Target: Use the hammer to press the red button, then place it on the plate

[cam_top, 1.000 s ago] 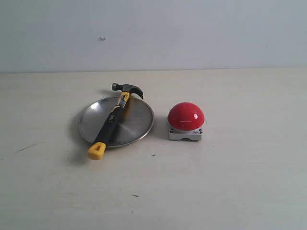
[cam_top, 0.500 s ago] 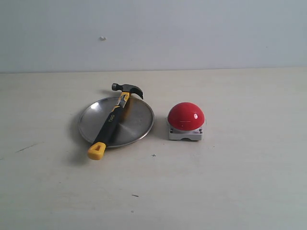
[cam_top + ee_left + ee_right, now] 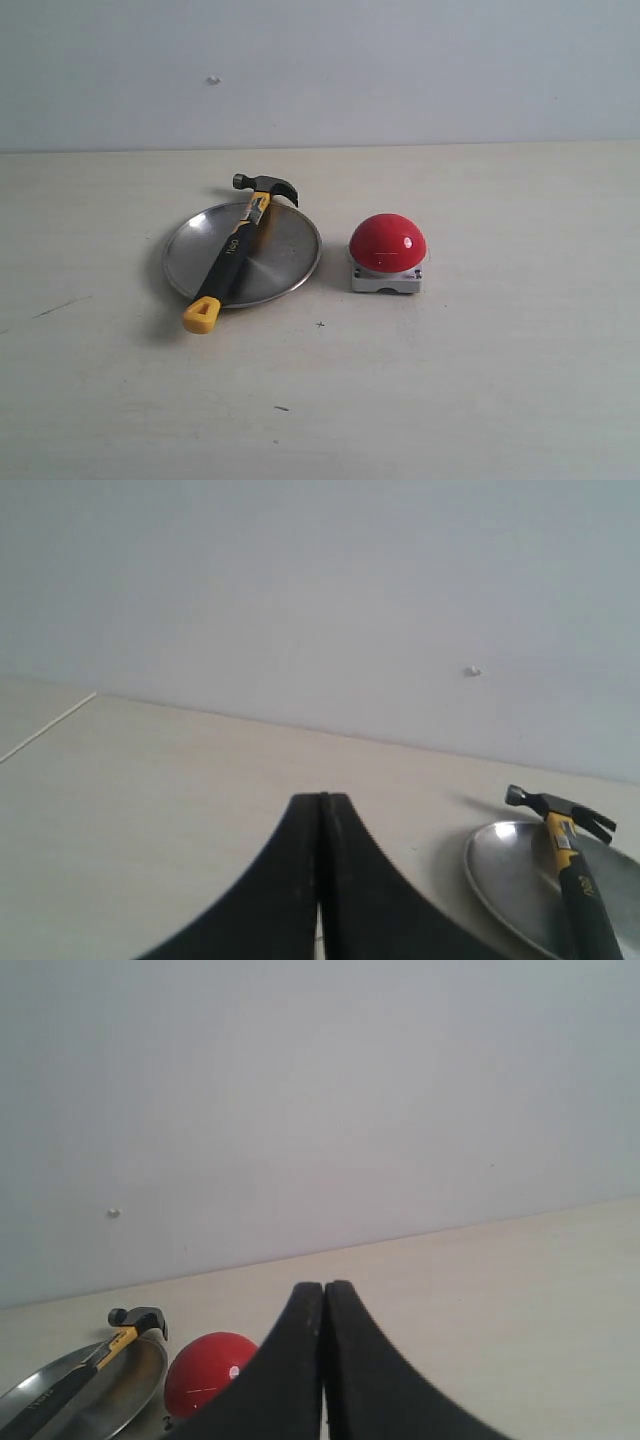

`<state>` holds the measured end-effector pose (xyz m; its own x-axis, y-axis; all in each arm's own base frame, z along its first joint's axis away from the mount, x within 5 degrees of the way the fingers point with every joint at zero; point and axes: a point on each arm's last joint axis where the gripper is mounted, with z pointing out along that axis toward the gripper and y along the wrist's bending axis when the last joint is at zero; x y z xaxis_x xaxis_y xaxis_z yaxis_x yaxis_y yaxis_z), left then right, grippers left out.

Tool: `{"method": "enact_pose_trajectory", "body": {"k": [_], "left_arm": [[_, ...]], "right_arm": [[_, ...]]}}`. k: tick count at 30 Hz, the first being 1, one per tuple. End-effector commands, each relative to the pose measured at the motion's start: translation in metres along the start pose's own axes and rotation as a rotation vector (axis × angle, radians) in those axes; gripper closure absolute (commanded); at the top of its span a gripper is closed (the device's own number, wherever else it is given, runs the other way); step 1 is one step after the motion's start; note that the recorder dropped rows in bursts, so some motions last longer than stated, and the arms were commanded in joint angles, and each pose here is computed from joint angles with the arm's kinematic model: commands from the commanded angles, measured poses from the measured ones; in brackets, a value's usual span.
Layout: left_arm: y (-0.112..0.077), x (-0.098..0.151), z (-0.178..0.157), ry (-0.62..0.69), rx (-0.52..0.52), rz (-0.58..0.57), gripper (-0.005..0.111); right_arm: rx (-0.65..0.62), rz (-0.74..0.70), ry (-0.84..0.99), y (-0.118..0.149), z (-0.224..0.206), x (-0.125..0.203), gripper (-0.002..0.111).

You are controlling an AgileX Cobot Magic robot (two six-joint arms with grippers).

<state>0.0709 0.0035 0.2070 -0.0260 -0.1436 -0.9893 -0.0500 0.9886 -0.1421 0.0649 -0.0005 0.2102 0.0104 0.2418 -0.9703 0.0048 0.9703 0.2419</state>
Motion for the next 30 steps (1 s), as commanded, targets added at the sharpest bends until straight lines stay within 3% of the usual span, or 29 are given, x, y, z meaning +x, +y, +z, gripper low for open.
{"method": "enact_pose_trajectory", "body": {"k": [1, 30], "left_arm": [[-0.0012, 0.0021, -0.0006, 0.021, 0.014, 0.087, 0.107], [0.0003, 0.0034, -0.0042, 0.024, -0.001, 0.098, 0.107]], "right_arm": [[0.004, -0.012, -0.011, -0.0005, -0.0006, 0.0003, 0.108], [0.004, -0.012, -0.011, -0.0005, -0.0006, 0.0003, 0.108]]}}
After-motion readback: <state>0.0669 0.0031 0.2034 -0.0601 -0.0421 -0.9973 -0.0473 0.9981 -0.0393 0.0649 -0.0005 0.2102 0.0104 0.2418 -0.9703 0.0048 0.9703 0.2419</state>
